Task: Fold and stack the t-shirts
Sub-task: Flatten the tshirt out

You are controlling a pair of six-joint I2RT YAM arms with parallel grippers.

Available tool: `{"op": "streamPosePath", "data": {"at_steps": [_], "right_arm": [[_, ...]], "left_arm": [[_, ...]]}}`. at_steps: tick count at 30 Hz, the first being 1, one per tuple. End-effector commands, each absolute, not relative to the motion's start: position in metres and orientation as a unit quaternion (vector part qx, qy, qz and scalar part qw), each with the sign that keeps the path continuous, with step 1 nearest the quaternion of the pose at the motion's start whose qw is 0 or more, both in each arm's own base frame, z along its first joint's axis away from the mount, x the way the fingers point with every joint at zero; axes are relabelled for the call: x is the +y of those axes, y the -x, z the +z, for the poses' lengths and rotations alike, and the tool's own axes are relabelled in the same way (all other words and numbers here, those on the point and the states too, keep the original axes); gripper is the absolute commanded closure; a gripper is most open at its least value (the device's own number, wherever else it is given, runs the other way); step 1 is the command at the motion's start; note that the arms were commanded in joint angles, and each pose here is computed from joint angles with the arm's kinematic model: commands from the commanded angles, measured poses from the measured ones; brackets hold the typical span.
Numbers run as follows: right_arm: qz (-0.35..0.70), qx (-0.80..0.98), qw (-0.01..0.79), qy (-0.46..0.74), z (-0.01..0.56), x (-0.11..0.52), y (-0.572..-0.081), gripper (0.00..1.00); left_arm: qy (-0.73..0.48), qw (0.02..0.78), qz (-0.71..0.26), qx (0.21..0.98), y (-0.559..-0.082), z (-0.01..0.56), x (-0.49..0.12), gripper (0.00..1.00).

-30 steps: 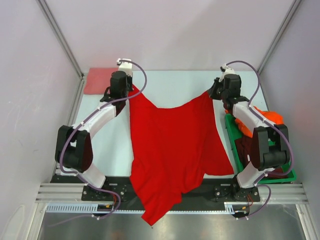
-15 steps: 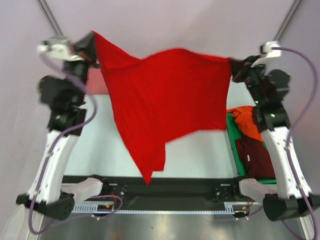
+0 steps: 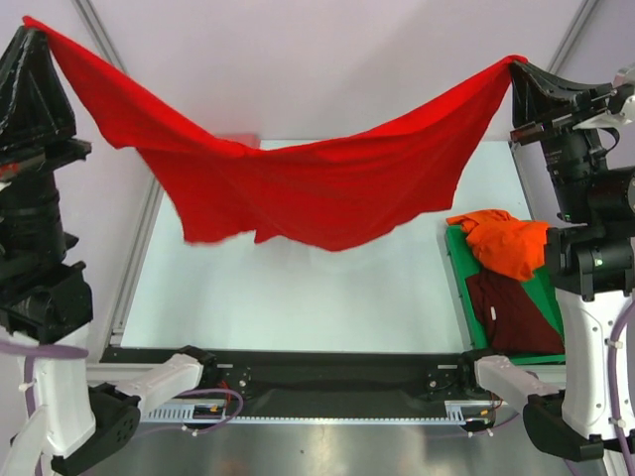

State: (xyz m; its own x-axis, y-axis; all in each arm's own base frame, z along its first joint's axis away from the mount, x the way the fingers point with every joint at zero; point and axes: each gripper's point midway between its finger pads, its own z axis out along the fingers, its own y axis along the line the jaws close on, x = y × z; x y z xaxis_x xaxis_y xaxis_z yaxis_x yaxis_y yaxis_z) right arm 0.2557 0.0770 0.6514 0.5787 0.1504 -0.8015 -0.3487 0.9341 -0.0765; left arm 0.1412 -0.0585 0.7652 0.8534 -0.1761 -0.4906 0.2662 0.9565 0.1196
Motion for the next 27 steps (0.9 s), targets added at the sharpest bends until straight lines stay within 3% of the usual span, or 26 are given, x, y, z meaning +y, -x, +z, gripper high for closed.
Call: {"op": "streamPosePath", "data": {"at_steps": [1,8,13,19,25,27], "right_arm": [[0.140,0.378,0.904,0.140,0.684,0.078,-0.201,1.00],[0.165,0.324,0.919,0.152,0.700,0.077,-0.128,1.00],[0.172,0.317,0.920,0.151,0.703,0.078,-0.128,1.00],[0.168,0.380,0.901,0.127,0.673,0.082,-0.219,1.00],[0.163,0.456,0.869,0.101,0.598,0.090,-0.340,1.00],[0.166,0.507,0.841,0.092,0.541,0.095,-0.388,1.00]], "left_arm": [[-0.119,0.966,-0.129,0.188,-0.085,0.780,-0.053,1.00],[-0.112,0.974,-0.159,0.115,-0.009,0.784,-0.032,1.00],[-0.105,0.976,-0.154,0.111,-0.013,0.792,-0.031,1.00],[-0.075,0.971,-0.143,0.175,-0.105,0.775,-0.049,1.00],[-0.025,0.947,-0.092,0.307,-0.264,0.703,-0.075,1.00],[-0.028,0.926,-0.069,0.370,-0.330,0.657,-0.091,1.00]]}}
